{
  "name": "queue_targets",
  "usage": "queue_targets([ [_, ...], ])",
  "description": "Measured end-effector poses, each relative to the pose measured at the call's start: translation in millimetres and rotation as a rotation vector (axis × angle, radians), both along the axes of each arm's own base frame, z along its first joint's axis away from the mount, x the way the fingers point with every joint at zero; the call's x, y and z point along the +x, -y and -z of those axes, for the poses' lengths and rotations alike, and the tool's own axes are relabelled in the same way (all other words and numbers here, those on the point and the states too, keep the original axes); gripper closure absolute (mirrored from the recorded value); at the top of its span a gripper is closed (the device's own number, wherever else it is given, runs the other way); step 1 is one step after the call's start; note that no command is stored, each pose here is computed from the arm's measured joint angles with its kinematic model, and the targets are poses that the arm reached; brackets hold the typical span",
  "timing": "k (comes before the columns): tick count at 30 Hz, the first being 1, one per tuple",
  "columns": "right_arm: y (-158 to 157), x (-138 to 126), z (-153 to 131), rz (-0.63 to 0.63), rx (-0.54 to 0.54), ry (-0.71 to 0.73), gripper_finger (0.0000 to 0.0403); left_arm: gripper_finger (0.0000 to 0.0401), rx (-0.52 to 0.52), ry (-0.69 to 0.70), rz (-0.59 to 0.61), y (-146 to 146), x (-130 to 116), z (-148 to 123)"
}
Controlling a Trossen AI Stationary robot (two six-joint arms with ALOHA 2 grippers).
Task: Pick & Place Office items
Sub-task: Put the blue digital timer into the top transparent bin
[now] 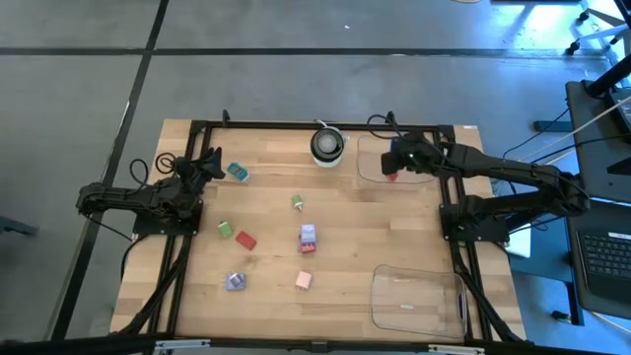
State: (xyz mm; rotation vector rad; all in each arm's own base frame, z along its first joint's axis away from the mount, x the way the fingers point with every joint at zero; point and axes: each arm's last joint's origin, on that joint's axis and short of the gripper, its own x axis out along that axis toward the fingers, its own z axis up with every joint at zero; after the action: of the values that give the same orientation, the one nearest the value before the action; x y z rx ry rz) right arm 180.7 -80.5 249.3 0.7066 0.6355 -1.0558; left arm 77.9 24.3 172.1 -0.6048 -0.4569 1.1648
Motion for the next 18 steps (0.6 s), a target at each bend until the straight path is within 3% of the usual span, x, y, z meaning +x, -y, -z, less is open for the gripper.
queue_targets([
  [6, 3, -4, 13, 0.082, 0.043, -0.001, 0.0236, 0.0191, 0.000, 0.000, 0.000, 0, 0, 0],
  [12, 8, -5, 44, 0.144, 0.121, -0.051, 0.0236, 0.0191, 0.000, 0.000, 0.000, 0, 0, 0],
  [18, 17, 3, 55, 0.112, 0.166, -0.056, 0.0236, 0.0191, 0.000, 0.000, 0.000, 0, 0, 0],
])
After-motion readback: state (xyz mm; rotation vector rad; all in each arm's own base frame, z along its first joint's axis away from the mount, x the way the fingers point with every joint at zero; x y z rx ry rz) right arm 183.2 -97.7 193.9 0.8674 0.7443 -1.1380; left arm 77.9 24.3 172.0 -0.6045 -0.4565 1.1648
